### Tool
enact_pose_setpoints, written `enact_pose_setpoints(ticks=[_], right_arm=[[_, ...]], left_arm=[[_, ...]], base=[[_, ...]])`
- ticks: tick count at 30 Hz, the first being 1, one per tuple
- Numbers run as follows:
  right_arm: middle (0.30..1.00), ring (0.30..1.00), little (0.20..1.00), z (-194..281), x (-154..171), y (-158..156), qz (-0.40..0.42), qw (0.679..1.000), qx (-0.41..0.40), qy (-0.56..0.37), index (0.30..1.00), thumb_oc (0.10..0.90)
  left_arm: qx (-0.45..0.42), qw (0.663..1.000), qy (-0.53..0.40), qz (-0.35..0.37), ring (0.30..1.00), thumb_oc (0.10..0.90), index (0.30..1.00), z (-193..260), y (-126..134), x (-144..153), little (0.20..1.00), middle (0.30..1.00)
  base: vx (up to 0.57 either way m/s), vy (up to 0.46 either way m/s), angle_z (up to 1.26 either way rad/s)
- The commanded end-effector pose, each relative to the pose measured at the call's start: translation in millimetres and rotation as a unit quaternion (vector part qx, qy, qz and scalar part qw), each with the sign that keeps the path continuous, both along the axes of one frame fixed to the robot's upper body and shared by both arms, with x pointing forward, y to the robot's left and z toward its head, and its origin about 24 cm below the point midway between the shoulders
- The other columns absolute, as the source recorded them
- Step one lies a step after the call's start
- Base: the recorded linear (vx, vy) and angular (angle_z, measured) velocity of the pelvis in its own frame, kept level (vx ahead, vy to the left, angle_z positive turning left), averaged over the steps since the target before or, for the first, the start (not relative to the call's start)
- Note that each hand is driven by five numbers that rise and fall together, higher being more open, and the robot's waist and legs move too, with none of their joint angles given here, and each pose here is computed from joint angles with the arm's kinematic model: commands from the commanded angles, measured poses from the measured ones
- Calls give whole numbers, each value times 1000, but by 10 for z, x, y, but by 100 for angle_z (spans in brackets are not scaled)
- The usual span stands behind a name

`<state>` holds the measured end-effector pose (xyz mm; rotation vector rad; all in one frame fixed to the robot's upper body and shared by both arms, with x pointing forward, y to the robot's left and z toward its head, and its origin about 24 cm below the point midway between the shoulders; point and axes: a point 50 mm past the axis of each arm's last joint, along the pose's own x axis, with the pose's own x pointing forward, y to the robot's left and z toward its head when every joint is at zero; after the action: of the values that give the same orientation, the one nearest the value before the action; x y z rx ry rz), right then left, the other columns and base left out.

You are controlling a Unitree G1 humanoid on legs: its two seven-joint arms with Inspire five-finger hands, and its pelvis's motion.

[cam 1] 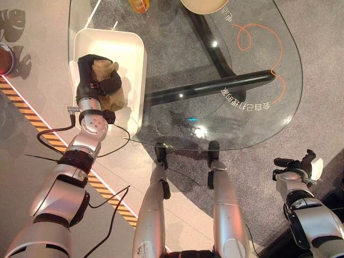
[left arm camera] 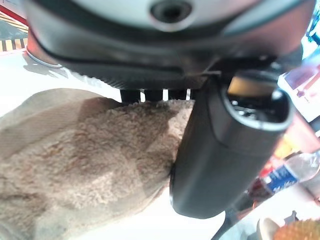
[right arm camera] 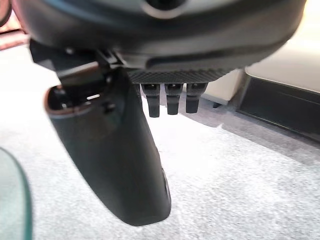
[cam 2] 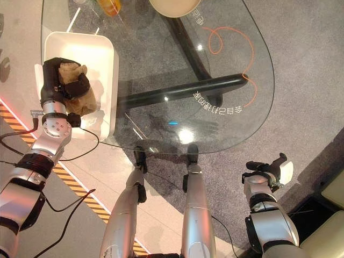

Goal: Wipe the table with a cloth and put it in the basket.

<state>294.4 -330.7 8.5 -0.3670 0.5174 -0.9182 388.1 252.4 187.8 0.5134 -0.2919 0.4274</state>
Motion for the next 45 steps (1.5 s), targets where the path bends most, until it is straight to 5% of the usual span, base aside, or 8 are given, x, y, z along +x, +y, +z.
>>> enact_pose_setpoints(ticks=[1,22,27,28,30,31,45], right_arm=[[900,900,900,7,-246,-323,-25,997,-61,49,900,800],[900,900,900,16,-219,-301,-14,996,-73,56,900,800],[900,900,900,15,-218,-299,-12,996,-74,55,900,800],[900,900,900,20,-215,-301,-12,996,-74,54,900,800],[900,900,900,20,-221,-310,-11,996,-74,56,900,800],[900,900,900,19,-220,-309,-11,996,-73,56,900,800],[900,900,900,-6,-234,-300,-10,996,-70,56,900,800]], left_arm=[[14,995,-97,22,300,100,300,725,126,14,200,300],[43,999,5,24,307,108,307,498,119,123,208,307],[36,999,23,27,439,262,439,443,138,130,362,439],[36,999,26,28,524,361,524,436,143,131,461,524],[36,998,37,29,839,729,839,403,158,132,829,839],[36,998,40,29,900,800,900,392,159,134,900,900],[33,997,57,30,900,800,900,372,171,139,900,900]], base=[[27,18,-7],[1,3,-1],[1,1,-2],[22,9,-6],[7,4,-2],[0,0,0],[0,0,0]])
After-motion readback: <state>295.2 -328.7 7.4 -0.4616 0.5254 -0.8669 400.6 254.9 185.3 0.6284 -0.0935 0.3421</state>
